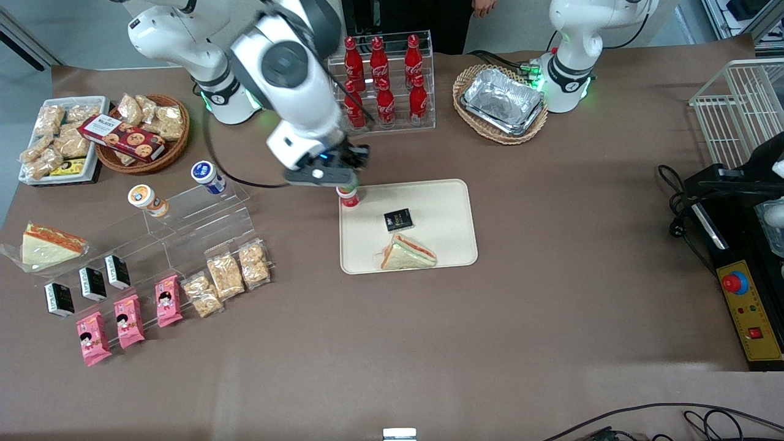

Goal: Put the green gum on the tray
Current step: 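Carry the green gum cup over to the cream tray, then lower the gum cup onto the tray beside the red cup and release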

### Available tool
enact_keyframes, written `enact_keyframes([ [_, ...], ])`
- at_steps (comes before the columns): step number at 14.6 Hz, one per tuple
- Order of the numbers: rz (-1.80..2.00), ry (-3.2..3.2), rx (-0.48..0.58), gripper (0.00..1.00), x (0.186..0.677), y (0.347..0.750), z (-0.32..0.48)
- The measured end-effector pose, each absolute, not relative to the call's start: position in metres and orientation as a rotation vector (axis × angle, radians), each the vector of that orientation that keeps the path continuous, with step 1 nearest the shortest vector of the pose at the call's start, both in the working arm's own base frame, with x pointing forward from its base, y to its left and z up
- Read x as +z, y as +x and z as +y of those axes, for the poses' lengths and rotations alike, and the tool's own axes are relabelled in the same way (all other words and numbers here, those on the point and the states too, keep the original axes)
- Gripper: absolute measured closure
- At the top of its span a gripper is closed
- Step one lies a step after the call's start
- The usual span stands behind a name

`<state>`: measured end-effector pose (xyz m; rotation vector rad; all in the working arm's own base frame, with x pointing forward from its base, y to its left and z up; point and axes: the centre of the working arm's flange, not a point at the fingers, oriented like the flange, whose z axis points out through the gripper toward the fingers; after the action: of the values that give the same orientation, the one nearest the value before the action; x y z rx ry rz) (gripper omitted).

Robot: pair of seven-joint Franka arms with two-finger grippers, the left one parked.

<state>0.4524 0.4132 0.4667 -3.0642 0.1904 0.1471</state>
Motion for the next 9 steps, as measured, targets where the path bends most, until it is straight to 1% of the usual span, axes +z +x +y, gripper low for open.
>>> enact_keyframes([
  [2, 0.214, -3.057, 0.147, 0.41, 0.419, 0.457, 0.435],
  [5, 0.238, -3.051, 0.133, 0.41, 0.349, 0.465, 0.446],
  [7, 0.224, -3.072, 0.135, 0.41, 0.316, 0.456, 0.448],
  [9, 0.249, -3.071, 0.118, 0.41, 0.295, 0.441, 0.447],
])
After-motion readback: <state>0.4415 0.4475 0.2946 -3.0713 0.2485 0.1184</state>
